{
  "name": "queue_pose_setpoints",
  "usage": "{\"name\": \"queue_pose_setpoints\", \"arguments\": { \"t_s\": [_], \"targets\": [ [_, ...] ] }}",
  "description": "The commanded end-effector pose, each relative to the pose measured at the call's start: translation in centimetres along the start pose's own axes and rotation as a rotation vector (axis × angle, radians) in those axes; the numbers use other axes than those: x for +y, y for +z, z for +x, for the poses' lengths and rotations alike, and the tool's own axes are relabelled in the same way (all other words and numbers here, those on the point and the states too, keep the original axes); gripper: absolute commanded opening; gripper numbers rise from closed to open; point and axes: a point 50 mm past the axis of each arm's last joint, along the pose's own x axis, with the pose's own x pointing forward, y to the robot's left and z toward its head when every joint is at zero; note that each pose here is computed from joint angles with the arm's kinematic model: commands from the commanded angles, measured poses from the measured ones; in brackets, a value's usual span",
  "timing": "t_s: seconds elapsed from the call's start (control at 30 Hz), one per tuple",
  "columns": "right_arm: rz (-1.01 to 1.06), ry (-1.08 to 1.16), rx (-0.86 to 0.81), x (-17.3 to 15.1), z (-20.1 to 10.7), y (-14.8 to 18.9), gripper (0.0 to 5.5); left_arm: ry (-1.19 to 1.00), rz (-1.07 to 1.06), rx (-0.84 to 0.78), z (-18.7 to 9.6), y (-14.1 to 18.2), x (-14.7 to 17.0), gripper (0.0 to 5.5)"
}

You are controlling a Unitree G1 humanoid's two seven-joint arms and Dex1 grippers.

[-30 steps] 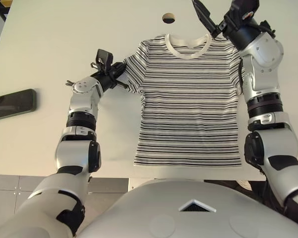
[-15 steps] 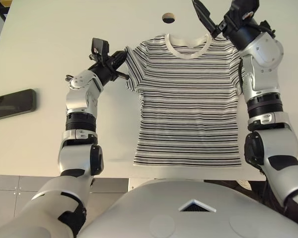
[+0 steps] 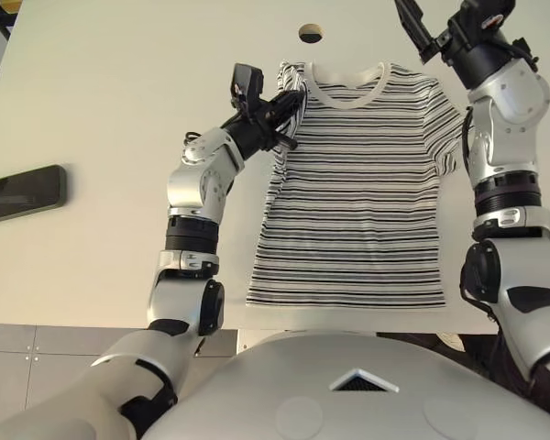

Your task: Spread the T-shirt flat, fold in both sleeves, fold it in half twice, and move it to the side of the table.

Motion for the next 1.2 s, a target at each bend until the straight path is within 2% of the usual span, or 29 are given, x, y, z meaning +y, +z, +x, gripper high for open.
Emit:
{"name": "queue_pose_setpoints", "arguments": {
  "t_s": [0.03, 0.1, 0.2, 0.37, 0.53, 0.6, 0.77, 0.93, 0.97, 1.07, 1.2],
  "targets": [
    [0.021, -0.065, 0.049, -1.5, -1.5, -0.6, 3.34, 0.005, -0.027, 0.044, 0.3, -1.4, -0.3, 0.13],
    [0.047, -0.114, 0.103, -2.3, -2.4, -1.3, 3.34, 0.02, -0.025, 0.059, 0.4, -1.8, -0.2, 0.13],
    [0.116, -0.191, 0.267, -4.0, -5.1, -3.0, 3.34, 0.06, -0.003, 0.061, 0.3, -1.9, 0.5, 0.72],
    [0.313, -0.068, 0.518, -4.7, -10.1, -4.7, 3.34, 0.046, 0.0, 0.015, 0.0, -1.2, 0.5, 1.5],
    [0.286, -0.014, 0.756, -4.8, -14.0, -5.8, 3.34, 0.004, -0.002, -0.023, -0.1, -0.6, -0.1, 2.25],
    [0.284, -0.004, 0.828, -4.8, -15.1, -6.4, 3.34, -0.019, -0.003, -0.05, -0.3, -0.4, -0.4, 2.25],
    [0.312, 0.046, 0.955, -3.3, -15.7, -8.2, 3.34, -0.03, 0.028, -0.163, -1.1, 1.4, -0.7, 2.25],
    [0.349, 0.09, 0.98, -1.9, -15.2, -9.3, 3.34, 0.007, 0.035, -0.16, -1.4, 1.4, -0.2, 2.25],
    [0.355, 0.091, 0.975, -1.7, -14.9, -9.4, 3.11, 0.014, 0.033, -0.155, -1.4, 1.2, 0.0, 2.28],
    [0.366, 0.069, 0.947, -1.6, -14.0, -9.6, 3.11, 0.018, 0.029, -0.149, -1.3, 1.0, 0.1, 2.28],
    [0.367, 0.029, 0.91, -1.8, -13.0, -9.7, 2.47, 0.02, 0.032, -0.148, -1.2, 1.2, 0.2, 2.28]
  ]
}}
